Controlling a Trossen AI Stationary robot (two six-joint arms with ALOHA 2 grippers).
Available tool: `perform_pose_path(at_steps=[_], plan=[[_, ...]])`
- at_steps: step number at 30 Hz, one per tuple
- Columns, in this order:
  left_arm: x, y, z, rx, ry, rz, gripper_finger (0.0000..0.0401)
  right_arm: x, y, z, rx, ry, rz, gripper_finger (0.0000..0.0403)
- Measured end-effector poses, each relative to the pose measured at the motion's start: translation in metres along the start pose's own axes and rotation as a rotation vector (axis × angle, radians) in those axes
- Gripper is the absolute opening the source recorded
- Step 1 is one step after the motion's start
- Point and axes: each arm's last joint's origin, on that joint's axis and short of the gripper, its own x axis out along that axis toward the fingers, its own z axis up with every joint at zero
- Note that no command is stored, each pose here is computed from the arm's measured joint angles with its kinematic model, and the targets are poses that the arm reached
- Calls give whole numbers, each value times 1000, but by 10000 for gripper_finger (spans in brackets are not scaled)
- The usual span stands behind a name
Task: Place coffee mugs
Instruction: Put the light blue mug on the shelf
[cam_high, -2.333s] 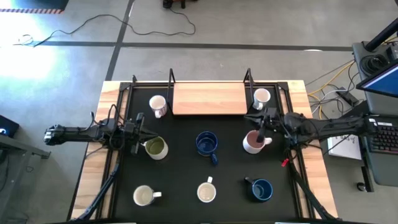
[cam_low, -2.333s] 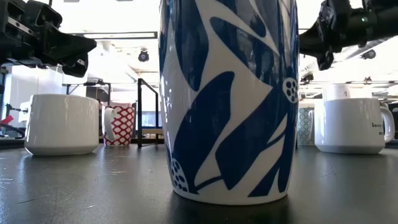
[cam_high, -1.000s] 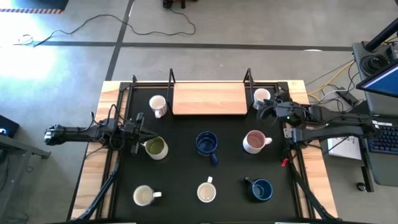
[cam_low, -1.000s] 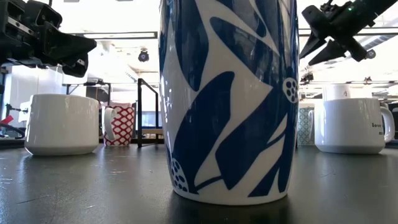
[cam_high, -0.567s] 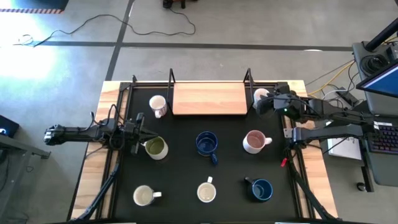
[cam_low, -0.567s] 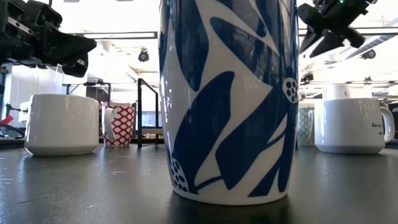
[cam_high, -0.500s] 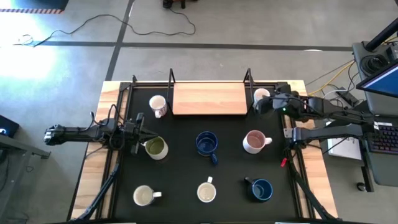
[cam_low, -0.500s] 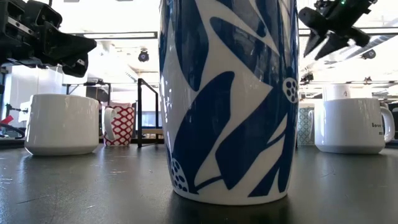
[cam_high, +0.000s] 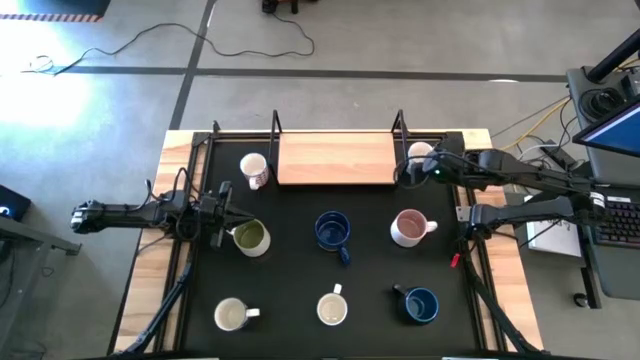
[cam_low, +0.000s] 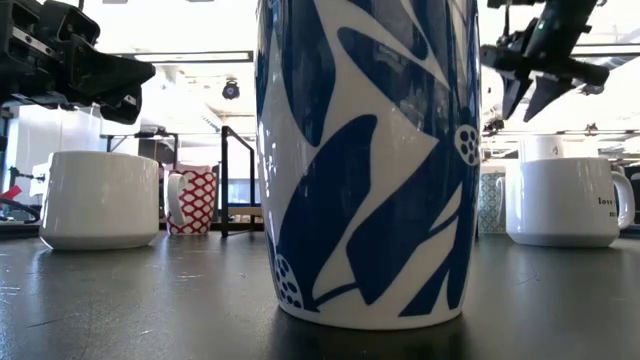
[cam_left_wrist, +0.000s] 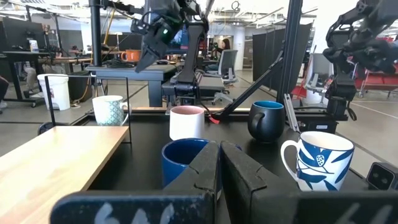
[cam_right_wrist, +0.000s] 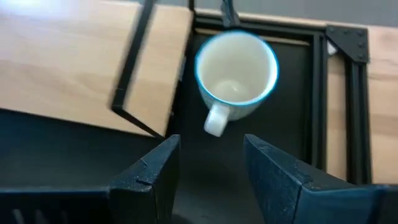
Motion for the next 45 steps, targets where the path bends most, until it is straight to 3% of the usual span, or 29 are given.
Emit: perform_pose_path(at_steps=[18,27,34,41,45], plan=[[0,0,0,0,0,0,0,41,3,-17,4,53,-171,167],[0,0,0,0,0,-1,0,73,7,-36,54,15,-72,167],[0,0,0,0,0,0,0,93,1,-50,95,-52,-99,166],[0,0,0,0,0,0,0,110,0,-60,148,-109,-38,152],[0,0,0,0,0,-1,0,113,-4,-62,164,-155,-77,145]])
